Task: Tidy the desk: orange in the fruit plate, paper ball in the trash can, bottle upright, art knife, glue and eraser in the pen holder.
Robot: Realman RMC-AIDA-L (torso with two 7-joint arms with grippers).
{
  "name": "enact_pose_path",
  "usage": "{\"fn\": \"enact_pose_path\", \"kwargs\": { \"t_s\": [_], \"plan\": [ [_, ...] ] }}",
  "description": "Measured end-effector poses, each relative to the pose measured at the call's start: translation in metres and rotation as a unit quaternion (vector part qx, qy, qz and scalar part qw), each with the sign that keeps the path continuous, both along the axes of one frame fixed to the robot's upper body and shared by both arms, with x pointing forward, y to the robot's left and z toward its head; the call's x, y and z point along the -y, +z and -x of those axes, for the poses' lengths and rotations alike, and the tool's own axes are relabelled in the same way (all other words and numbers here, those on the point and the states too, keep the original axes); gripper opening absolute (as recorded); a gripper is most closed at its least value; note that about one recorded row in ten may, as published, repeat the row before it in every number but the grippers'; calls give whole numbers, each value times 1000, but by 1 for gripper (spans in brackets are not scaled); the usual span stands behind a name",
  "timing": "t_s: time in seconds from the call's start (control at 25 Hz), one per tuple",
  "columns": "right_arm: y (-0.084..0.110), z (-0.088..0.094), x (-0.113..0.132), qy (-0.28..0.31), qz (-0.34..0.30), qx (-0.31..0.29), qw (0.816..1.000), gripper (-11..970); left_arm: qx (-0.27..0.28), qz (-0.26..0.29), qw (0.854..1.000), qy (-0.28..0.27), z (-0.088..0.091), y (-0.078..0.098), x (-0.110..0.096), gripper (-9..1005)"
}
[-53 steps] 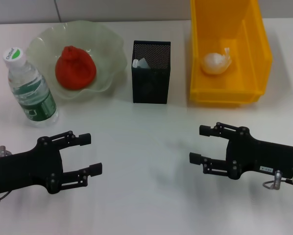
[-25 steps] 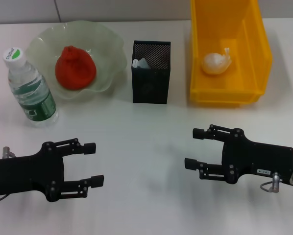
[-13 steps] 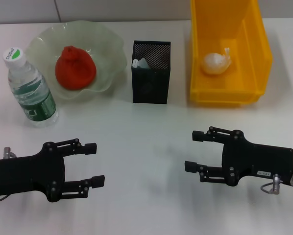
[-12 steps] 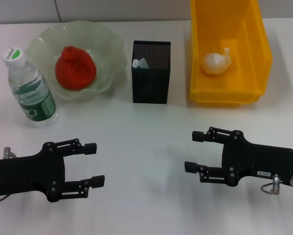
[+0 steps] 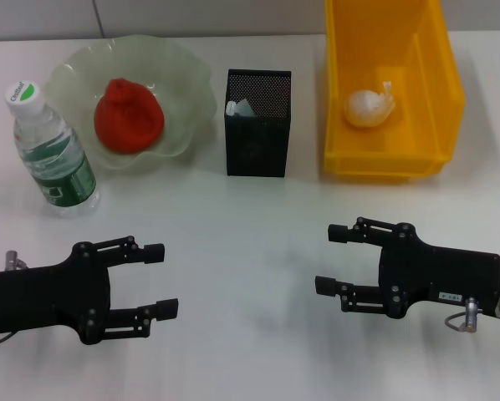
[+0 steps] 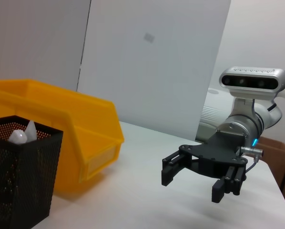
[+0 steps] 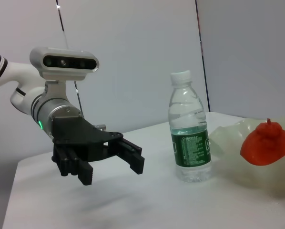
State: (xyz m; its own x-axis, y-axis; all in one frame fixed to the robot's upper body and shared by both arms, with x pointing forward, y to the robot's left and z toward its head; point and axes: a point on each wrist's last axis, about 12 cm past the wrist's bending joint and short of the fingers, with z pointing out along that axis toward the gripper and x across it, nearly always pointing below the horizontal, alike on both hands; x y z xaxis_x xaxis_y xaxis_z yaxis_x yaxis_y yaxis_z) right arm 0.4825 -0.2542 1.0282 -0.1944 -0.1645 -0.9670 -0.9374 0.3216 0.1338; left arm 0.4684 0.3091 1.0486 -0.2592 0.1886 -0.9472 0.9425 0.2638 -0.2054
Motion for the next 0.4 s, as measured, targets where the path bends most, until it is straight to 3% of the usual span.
{"fn": "enact_pose_path", "kwargs": {
  "t_s": [0.4],
  "plan": [
    [0, 0, 0, -1, 1, 0, 1000, 768, 3, 0, 1000, -1, -1, 0, 2, 783]
  ]
}}
